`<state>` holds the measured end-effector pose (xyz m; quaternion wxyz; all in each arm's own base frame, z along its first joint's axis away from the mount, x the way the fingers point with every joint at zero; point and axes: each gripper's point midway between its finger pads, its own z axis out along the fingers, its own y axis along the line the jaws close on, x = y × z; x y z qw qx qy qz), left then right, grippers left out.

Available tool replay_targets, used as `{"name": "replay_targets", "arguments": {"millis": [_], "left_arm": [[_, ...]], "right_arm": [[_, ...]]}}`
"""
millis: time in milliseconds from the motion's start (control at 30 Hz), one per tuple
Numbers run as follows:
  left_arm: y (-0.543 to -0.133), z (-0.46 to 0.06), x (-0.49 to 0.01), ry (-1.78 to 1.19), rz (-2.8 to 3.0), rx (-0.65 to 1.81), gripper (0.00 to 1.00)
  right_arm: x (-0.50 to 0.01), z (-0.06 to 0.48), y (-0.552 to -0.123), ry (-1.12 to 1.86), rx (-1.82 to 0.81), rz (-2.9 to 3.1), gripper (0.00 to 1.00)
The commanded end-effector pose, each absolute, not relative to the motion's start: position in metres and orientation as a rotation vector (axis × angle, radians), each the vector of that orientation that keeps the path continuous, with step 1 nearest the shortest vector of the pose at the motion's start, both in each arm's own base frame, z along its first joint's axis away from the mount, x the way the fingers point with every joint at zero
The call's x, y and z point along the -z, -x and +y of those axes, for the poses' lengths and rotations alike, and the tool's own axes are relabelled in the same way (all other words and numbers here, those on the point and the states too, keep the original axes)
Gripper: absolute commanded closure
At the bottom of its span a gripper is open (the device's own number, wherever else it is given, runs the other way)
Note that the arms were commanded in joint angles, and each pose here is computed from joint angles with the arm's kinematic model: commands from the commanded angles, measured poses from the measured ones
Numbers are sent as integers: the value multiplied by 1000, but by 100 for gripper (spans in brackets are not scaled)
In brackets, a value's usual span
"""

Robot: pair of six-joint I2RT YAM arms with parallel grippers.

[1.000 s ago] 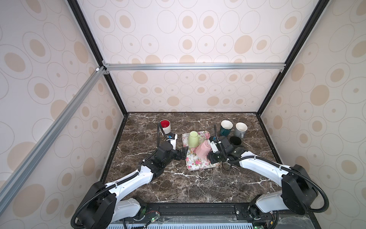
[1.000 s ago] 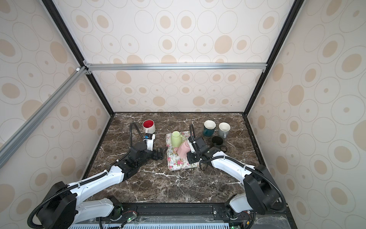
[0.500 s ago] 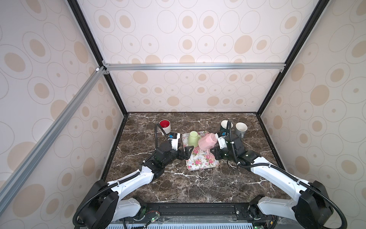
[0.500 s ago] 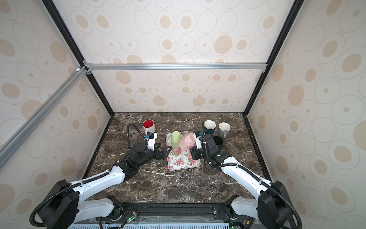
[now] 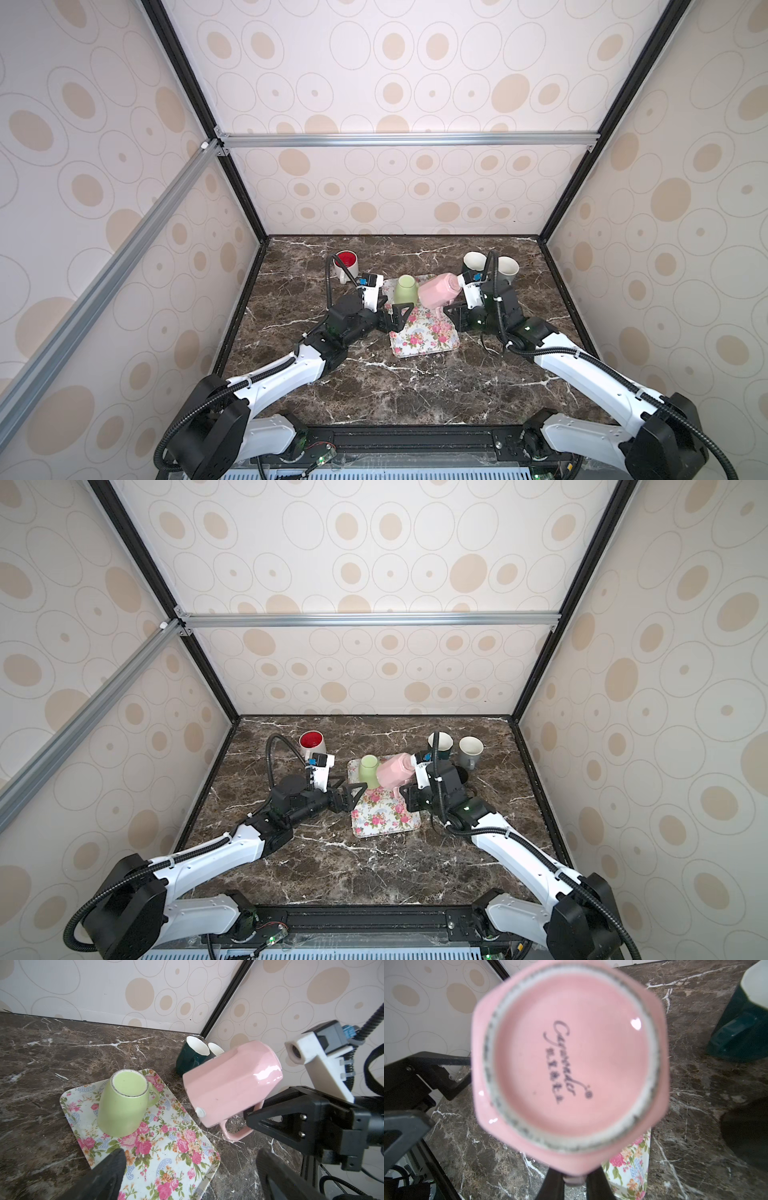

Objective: Turn the mug right side up
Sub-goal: Place the mug at the top-center of the table.

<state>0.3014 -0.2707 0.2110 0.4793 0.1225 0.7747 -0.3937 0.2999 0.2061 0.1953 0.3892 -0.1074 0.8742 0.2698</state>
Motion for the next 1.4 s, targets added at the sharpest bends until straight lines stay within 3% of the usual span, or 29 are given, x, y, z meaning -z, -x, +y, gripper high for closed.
{"name": "replay_targets", "arguments": {"millis": [0,1367], "left_arm": [[-299,-282,-234,-303,1832,1037,2],[-284,-358,-246,-367,1709,1497,4]], "right_arm": [[-260,215,-311,268,-774,2012,100],[-285,223,-313,250,-955,1810,100]]}}
